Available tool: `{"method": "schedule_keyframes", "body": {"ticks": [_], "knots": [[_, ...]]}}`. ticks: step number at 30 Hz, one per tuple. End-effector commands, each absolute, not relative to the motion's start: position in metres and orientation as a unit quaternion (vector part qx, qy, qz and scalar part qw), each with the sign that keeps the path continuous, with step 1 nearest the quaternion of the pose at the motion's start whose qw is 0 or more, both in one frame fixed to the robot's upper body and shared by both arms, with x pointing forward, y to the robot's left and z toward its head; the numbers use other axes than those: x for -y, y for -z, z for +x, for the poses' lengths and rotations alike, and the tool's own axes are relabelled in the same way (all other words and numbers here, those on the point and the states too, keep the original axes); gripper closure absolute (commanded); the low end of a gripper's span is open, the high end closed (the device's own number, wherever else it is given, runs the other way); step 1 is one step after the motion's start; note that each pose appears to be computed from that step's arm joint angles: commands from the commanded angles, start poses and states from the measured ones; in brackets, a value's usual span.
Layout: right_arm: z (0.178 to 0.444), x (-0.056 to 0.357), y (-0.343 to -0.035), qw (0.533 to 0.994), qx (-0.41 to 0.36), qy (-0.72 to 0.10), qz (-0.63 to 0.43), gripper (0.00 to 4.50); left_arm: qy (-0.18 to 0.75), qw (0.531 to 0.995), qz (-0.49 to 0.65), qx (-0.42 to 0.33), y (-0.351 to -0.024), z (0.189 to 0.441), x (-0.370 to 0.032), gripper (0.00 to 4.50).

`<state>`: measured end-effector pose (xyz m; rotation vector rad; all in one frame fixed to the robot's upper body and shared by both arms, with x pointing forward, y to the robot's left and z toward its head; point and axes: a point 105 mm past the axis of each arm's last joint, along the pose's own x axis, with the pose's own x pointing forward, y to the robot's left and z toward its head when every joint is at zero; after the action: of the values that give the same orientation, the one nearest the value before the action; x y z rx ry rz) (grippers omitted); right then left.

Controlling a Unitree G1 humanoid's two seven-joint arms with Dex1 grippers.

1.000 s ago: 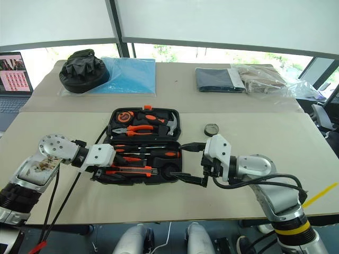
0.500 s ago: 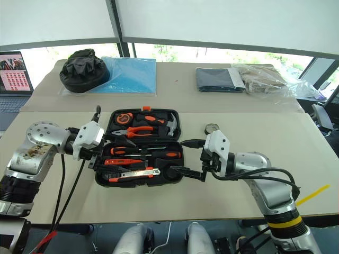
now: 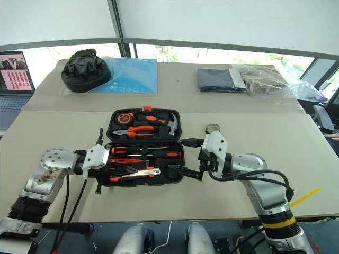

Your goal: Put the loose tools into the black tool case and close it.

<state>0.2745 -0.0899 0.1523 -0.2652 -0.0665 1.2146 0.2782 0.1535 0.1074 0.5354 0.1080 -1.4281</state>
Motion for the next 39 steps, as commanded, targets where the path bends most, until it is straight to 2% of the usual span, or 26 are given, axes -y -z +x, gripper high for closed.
{"method": "schedule_keyframes", "body": {"ticks": [1, 5, 10, 14, 17, 22, 25, 29, 32, 33, 35, 39], "knots": [[0.271, 0.089, -0.160, 0.808, 0.050, -0.572, -0.129, 0.00, 0.637, 0.720, 0.262, -0.082, -0.091, 0.280, -0.157, 4.49], [0.269, 0.088, -0.161, 0.807, 0.050, -0.575, -0.128, 0.00, 0.630, 0.726, 0.251, -0.116, -0.075, 0.279, -0.159, 4.49], [0.269, 0.088, -0.161, 0.808, 0.050, -0.574, -0.127, 0.00, 0.652, 0.701, 0.254, -0.138, -0.054, 0.262, -0.157, 4.49], [0.269, 0.088, -0.162, 0.810, 0.052, -0.570, -0.127, 0.00, 0.626, 0.718, 0.247, -0.178, -0.035, 0.263, -0.162, 4.49], [0.270, 0.088, -0.162, 0.812, 0.053, -0.567, -0.126, 0.00, 0.617, 0.729, 0.234, -0.179, -0.029, 0.262, -0.161, 4.49], [0.270, 0.088, -0.163, 0.814, 0.054, -0.565, -0.125, 0.00, 0.614, 0.750, 0.218, -0.110, -0.050, 0.269, -0.152, 4.49], [0.271, 0.093, -0.167, 0.817, 0.063, -0.559, -0.124, 0.00, 0.606, 0.768, 0.200, -0.050, -0.076, 0.274, -0.154, 4.49], [0.272, 0.120, -0.176, 0.841, 0.077, -0.525, -0.106, 0.00, 0.565, 0.816, 0.122, 0.017, -0.122, 0.285, -0.166, 4.49], [0.271, 0.161, -0.171, 0.879, 0.067, -0.460, -0.109, 0.00, 0.535, 0.840, 0.087, 0.038, -0.156, 0.284, -0.183, 3.82], [0.269, 0.173, -0.167, 0.889, 0.059, -0.440, -0.115, 0.00, 0.528, 0.844, 0.088, 0.041, -0.164, 0.283, -0.188, 3.36], [0.265, 0.199, -0.158, 0.910, 0.045, -0.393, -0.127, 0.00, 0.516, 0.851, 0.088, 0.047, -0.177, 0.280, -0.197, 2.78], [0.257, 0.242, -0.141, 0.944, 0.023, -0.302, -0.131, 0.00, 0.509, 0.854, 0.068, 0.086, -0.199, 0.272, -0.210, 1.27]]}}
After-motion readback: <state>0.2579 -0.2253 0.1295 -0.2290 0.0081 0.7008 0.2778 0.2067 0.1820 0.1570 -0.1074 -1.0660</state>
